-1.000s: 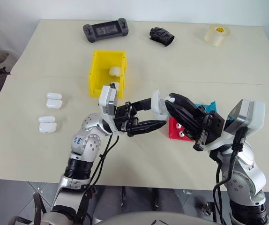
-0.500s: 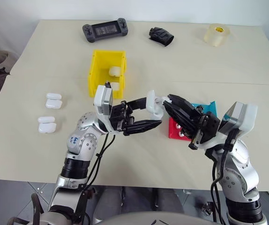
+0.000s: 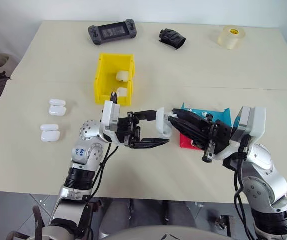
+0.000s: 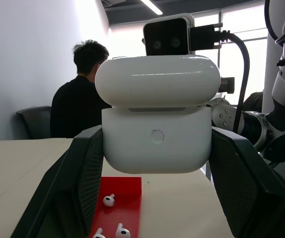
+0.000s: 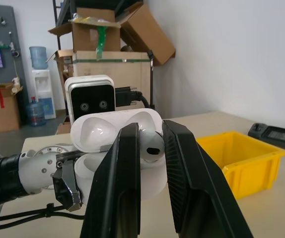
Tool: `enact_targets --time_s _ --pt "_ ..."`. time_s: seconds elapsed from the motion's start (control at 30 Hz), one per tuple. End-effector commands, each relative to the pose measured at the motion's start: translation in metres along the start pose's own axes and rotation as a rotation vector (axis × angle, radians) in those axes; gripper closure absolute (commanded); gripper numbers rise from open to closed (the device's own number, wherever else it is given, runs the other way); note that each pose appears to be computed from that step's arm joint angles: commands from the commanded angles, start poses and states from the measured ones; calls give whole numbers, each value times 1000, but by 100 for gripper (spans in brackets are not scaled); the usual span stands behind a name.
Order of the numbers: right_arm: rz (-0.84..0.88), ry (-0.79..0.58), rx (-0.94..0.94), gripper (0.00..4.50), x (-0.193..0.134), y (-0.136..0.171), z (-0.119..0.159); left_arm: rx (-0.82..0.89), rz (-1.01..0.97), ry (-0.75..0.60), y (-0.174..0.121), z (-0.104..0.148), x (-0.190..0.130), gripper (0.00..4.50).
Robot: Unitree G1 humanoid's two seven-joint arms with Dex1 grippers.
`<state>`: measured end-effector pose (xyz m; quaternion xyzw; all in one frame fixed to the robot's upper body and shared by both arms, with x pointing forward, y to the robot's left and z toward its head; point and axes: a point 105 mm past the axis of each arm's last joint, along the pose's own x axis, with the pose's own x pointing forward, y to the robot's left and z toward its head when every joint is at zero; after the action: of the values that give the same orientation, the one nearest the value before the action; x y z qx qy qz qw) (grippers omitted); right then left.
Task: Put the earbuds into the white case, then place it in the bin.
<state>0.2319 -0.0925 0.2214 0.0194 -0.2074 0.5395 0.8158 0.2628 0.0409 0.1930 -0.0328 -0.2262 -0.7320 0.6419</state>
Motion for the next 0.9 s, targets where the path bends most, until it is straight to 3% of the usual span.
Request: enact_targets --time_s 0.03,0.17,0.6,0.73,0.9 --pt "3 44 30 407 -3 -2 -3 84 -78 -41 -5 16 12 172" --pt "12 70 95 407 -5 1 -7 81 -78 -53 -6 17 13 172" --pt "-5 65 84 1 -11 -4 9 68 -69 -61 -8 15 12 172" --pt "-41 108 37 1 -32 -10 17 58 -52 -48 -10 12 6 172" --pt "-155 282 -38 1 -85 -24 14 35 -42 -36 -16 8 -3 172"
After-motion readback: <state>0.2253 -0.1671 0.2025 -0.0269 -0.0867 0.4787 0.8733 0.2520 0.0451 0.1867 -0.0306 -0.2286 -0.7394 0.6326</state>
